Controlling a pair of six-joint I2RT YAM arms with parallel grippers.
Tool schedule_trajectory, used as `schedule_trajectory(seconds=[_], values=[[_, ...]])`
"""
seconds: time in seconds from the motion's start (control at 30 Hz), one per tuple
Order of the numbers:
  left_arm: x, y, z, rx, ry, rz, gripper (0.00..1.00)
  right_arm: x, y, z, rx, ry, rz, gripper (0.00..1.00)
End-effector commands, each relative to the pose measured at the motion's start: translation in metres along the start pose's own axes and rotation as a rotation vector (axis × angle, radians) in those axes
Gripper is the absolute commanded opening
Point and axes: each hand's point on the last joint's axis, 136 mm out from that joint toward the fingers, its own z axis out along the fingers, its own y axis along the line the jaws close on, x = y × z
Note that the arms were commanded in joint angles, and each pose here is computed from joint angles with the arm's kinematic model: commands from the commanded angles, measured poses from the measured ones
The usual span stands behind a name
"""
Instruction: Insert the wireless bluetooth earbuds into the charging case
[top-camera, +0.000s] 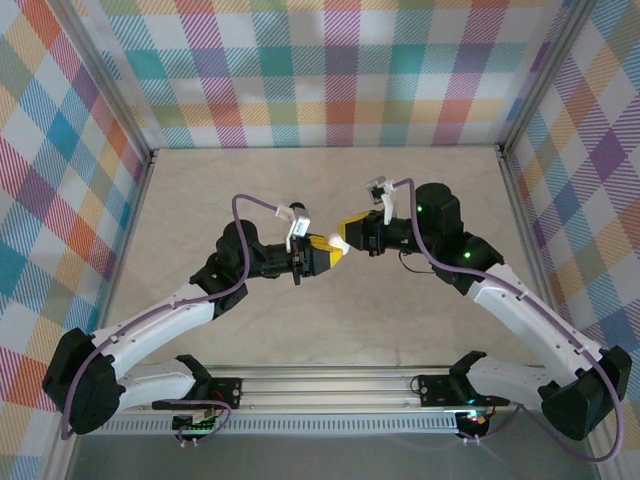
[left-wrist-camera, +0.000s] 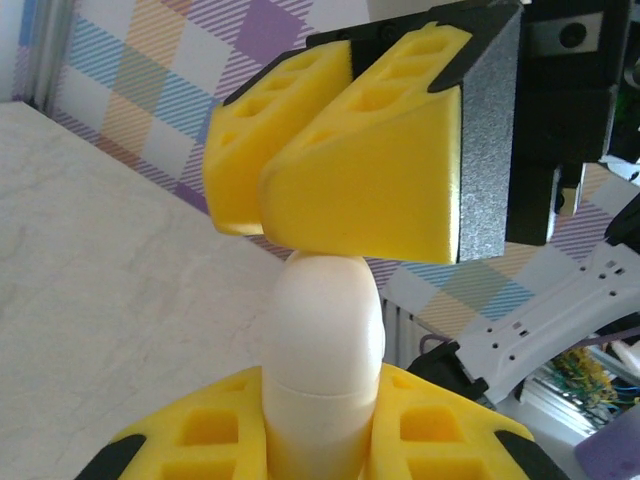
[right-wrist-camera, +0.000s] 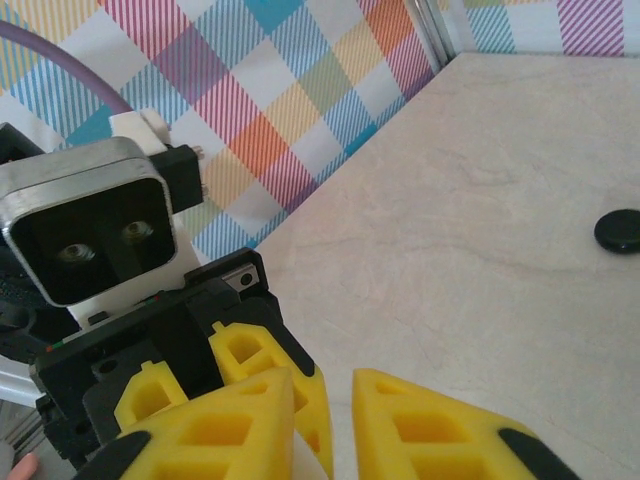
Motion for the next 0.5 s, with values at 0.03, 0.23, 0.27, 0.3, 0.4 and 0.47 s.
schedule_trajectory(seconds=[0.03, 0.23, 0.27, 0.3, 0.4, 0.47], values=[[-0.068, -0.022, -0.006, 0.047, -0.169, 0.058, 0.00, 0.040, 0.004, 0.004, -0.024, 0.147, -0.027, 0.17], [-0.049, -0.004, -0.003, -0.033, -0.080, 0.058, 0.00, 0.036, -0.003, -0.003, 0.108, 0.186, -0.107, 0.47], [-0.042, 0.004, -0.003, -0.069, -0.064, 0.048, 0.00, 0.027, -0.006, -0.007, 0.147, 0.154, -0.120, 0.52], [-0.037, 0.011, -0.004, -0.099, -0.057, 0.037, 0.00, 0.018, -0.008, -0.013, 0.185, 0.120, -0.129, 0.55], [-0.025, 0.026, -0.006, -0.154, -0.056, 0.018, 0.00, -0.009, -0.012, -0.033, 0.269, 0.005, -0.143, 0.59], [-0.020, 0.030, -0.006, -0.166, -0.055, 0.012, 0.00, -0.019, -0.010, -0.042, 0.274, -0.039, -0.138, 0.60]])
